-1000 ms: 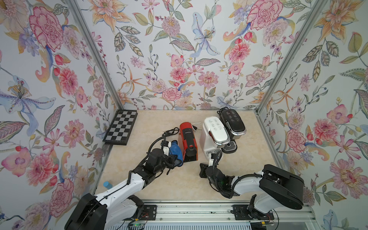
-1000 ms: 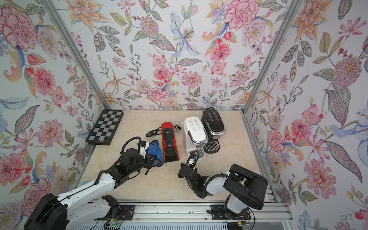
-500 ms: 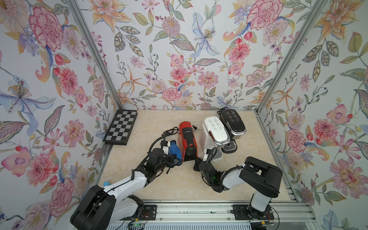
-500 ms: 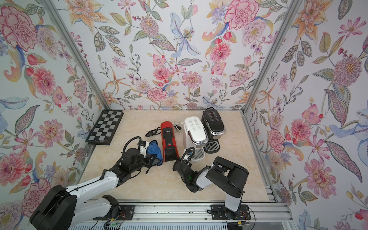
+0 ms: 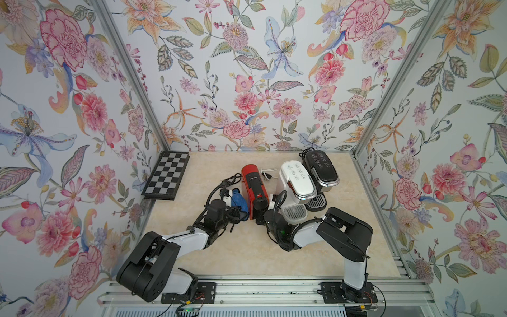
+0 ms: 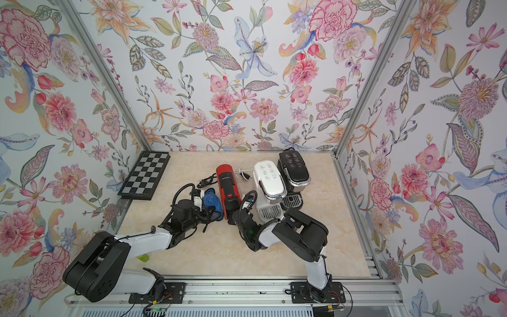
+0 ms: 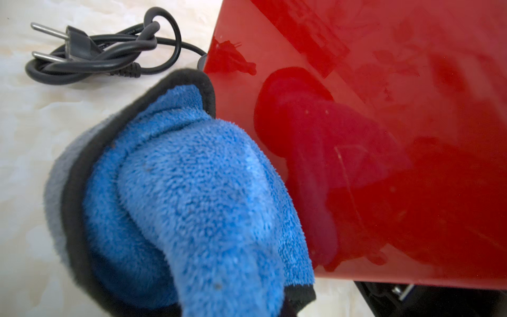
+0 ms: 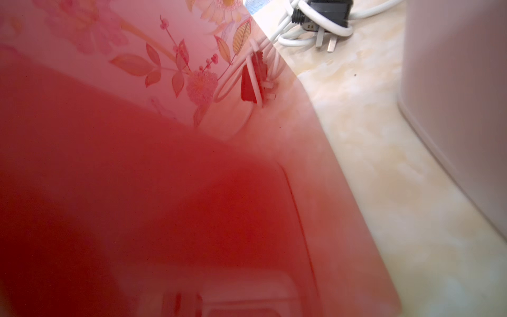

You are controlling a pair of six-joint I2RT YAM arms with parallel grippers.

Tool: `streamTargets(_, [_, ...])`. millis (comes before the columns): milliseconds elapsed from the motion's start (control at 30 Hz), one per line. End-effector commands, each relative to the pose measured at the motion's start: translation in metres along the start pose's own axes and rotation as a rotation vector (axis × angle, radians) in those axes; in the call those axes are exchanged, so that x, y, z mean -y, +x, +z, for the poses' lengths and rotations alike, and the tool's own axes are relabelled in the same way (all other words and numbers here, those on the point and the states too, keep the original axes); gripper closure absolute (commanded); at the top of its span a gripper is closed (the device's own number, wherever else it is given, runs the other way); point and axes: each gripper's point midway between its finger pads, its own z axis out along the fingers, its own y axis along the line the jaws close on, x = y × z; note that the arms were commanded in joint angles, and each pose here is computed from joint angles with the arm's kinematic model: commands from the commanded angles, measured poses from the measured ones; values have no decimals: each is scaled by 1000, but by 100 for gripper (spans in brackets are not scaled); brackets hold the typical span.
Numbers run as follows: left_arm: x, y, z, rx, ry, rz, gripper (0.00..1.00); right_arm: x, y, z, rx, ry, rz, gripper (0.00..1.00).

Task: Wipe the surface of a coffee machine
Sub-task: Move the coffee machine to the center of the board.

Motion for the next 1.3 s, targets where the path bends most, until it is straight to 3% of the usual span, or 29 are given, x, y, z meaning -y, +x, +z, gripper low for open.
streamTargets(0, [0,-31,-5,93,-8,16,100,-22,16,20,-99,-75,-82,83])
streamTargets(300, [-28,-44,-26,137,-98,12,98,-49,35,54,-196,-144,-51,83])
streamTargets(667, [-19,-94,-26,173,-110,75,96,-89,46,85,-283,-252,-8,84])
streamTargets(1067, [-50,-115,-46,192,-215,69,94,-137,103,87,-393,-341,7,84])
streamTargets(1267, [-45,-129,-46,207,-194,75,94,-151,104,86,-412,-389,47,84])
